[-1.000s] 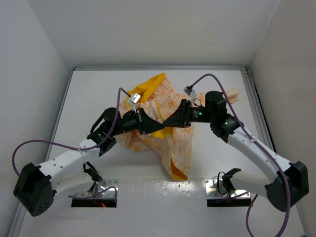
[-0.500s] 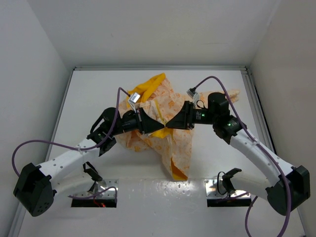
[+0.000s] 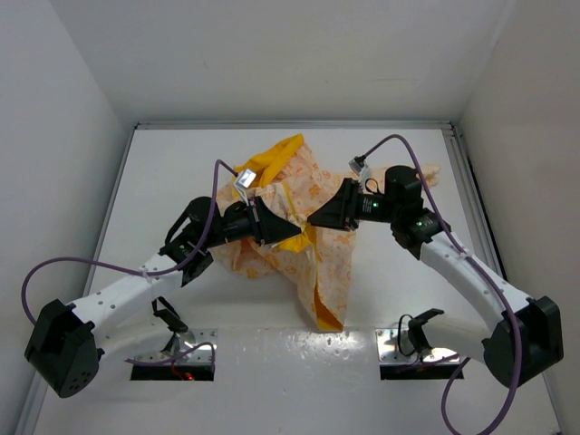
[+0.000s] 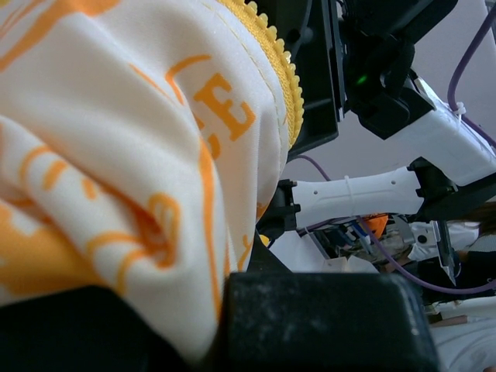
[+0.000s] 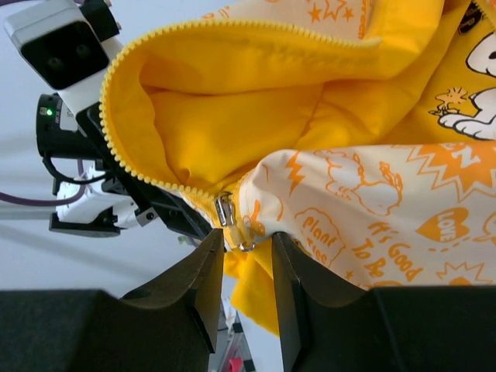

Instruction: Zip up the jacket

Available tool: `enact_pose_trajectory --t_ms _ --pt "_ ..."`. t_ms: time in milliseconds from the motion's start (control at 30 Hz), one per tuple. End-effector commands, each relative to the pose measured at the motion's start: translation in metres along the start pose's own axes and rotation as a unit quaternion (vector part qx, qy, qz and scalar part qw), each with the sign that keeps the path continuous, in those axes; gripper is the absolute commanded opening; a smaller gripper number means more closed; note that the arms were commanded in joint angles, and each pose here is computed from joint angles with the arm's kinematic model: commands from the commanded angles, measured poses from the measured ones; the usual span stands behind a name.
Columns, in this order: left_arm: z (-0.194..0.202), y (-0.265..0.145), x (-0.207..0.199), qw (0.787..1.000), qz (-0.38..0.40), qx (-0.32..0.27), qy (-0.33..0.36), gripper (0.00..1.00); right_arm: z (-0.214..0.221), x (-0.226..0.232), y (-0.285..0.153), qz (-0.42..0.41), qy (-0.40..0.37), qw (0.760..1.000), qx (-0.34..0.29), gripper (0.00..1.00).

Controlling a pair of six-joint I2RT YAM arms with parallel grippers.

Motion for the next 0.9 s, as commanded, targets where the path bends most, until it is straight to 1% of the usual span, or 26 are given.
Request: enact_pose_trajectory --t_ms 0,67,233,367,600,767,867 --pt "-0.013 -0.003 -0.019 0.998 0.043 -0.019 0.034 0.00 -0.016 0.013 0.003 -0.037 -0.024 0.999 -0.026 0.32" --pt "-0.010 0.000 -0.018 0.998 0.044 -0.012 0.031 0.00 -0.017 0.016 0.005 -0.044 -0.024 0.998 -0.023 0.32" --pt "-0.013 0.000 -0.021 0.998 0.054 -0.020 0.040 0.00 -0.009 0.017 0.011 -0.046 -0.011 0.999 -0.007 0.32" --pt "-0.013 0.000 -0.022 0.997 0.057 -0.023 0.043 0.00 0.003 0.015 0.011 -0.036 0.003 0.999 0.008 0.34" --pt "-0.013 0.001 -0.018 0.997 0.055 -0.026 0.042 0.00 -0.002 0.015 0.013 -0.034 0.004 0.999 -0.011 0.34" --pt "-0.008 0.001 -0.012 0.998 0.046 -0.025 0.037 0.00 -0.022 0.023 0.009 -0.043 0.005 0.998 -0.043 0.33" --pt "-0.006 0.000 -0.009 0.998 0.042 -0.023 0.034 0.00 -0.026 0.027 0.008 -0.049 0.004 0.998 -0.049 0.33"
Point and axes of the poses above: each gripper's point midway between its finger pads, its own y axis out along the fingers, its own x axis along the line the jaws close on, z = x × y, the point moved 10 cm from there along -y, back along the fingers
